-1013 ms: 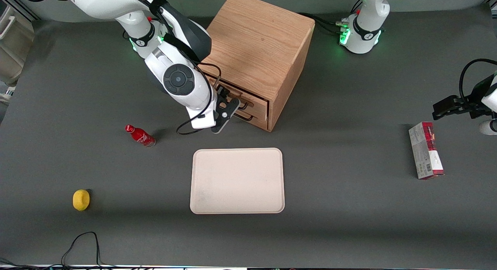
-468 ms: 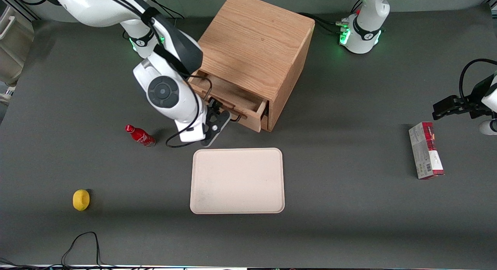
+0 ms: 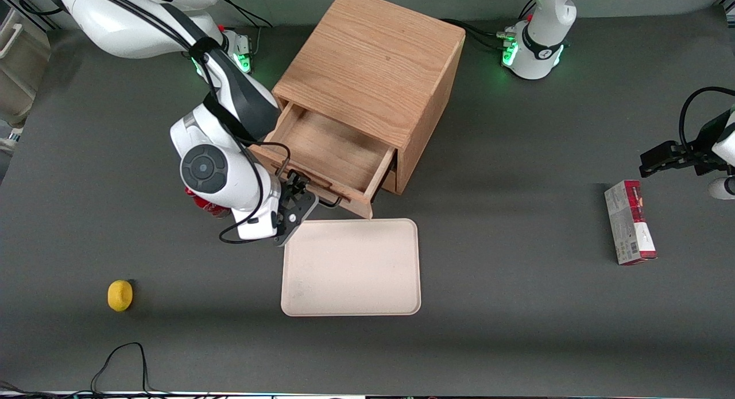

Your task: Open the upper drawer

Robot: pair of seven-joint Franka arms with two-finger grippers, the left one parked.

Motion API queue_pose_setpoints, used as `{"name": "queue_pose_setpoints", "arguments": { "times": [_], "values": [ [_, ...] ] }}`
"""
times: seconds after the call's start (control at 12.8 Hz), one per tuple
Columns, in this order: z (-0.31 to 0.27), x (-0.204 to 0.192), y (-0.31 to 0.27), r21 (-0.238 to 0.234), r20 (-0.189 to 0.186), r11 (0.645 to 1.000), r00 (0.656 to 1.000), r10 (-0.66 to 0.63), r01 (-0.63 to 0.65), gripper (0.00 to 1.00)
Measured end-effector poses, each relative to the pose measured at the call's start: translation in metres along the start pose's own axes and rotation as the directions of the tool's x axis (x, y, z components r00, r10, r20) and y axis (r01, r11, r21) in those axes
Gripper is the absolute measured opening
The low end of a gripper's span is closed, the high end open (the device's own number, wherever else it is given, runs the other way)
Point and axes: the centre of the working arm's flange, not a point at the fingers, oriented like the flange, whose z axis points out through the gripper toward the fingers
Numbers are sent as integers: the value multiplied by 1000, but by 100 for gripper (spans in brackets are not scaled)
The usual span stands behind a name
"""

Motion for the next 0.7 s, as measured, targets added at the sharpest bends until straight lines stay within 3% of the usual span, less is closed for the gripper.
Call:
{"name": "queue_pose_setpoints", "arguments": {
  "times": [0.7],
  "values": [
    [-9, -3, 64, -23, -42, 997, 996, 78, -79, 100]
  ]
}}
